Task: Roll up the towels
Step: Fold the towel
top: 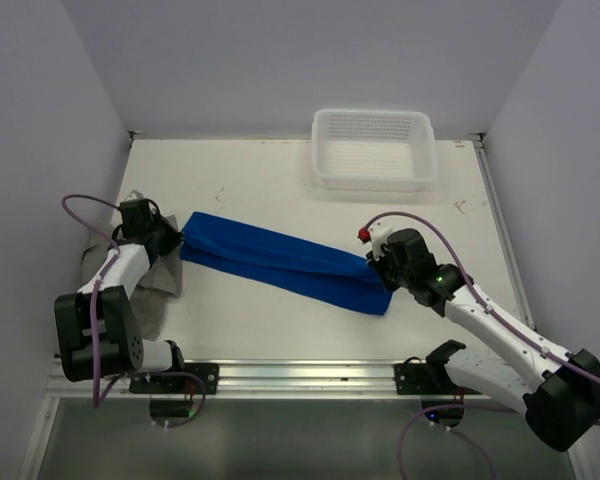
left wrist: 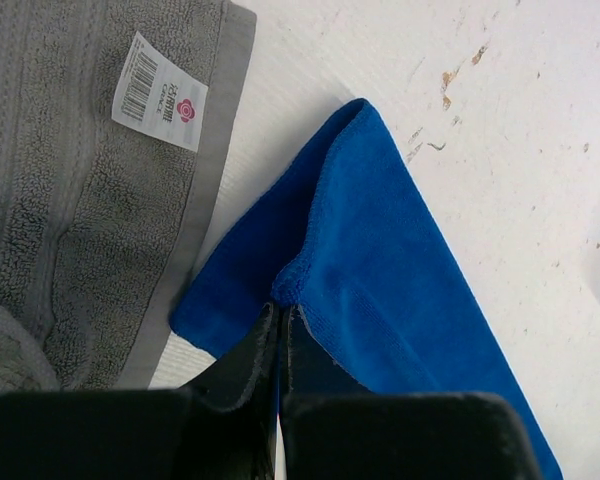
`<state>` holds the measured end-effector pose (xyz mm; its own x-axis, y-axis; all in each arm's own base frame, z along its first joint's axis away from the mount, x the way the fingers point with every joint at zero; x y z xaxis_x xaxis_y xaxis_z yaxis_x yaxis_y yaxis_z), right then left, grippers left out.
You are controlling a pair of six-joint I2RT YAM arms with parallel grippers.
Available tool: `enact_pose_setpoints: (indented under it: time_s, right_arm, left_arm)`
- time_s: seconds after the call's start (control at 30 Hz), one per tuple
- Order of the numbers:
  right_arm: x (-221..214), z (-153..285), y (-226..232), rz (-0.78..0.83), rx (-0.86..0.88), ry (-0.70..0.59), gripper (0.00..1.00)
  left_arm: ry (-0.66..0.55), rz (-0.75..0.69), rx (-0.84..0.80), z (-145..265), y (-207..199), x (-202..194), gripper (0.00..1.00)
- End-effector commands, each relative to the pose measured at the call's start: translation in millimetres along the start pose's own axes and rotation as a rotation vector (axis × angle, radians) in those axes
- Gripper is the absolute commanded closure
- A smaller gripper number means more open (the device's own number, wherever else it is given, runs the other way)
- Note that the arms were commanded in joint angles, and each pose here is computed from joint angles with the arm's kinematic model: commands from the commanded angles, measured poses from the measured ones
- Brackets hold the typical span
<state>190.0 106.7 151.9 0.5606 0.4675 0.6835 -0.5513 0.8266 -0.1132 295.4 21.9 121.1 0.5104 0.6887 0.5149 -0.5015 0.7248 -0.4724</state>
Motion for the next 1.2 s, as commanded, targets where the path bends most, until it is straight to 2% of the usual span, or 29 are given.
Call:
enact_pose_setpoints:
  time_s: [0.0, 0.47, 0.93, 0.97, 1.07, 1.1, 1.17]
  right_arm:
    - [2, 5, 0, -0.013, -0.006, -0.021, 0.85]
    - [3, 11, 0, -0.015, -0.006, -0.054, 0.89]
    - [2, 12, 6, -0.01, 0.051, -0.067, 0.65]
    - [3, 14, 6, -0.015, 0.052, -0.075, 0.58]
    - [4, 16, 6, -0.025, 0.044, -0.086, 0.5]
    - [4, 16, 5, -0.028, 0.041, -0.086, 0.5]
    - [5, 16, 4, -0.037, 0.02, -0.084, 0.49]
  left_arm:
    - [-0.047, -0.019, -0.019, 9, -4, 11, 1.0]
    - [-0.051, 0.011, -0.034, 15, -1, 18, 1.0]
    - [-0.035, -0.012, -0.048, 13, 4, 12, 1.0]
    - [-0.032, -0.011, -0.05, 13, 4, 12, 1.0]
    - [-0.021, -0.02, -0.051, 12, 5, 9, 0.89]
    - [-0.018, -0.019, -0.047, 11, 7, 7, 0.83]
    - [-0.02, -0.018, -0.036, 12, 8, 7, 0.77]
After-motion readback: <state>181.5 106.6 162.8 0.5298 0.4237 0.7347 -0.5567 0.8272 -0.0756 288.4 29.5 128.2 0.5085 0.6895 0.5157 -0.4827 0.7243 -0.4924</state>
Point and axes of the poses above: each gripper's point midway between its finger pads, its own z axis back along the fingers, its own y axis along the line the jaws close on, x = y × z, the point moved 7 cm from there along z, back along the fingers, and after that the axes turned 2 degrees about -z, right-handed, at the moved point
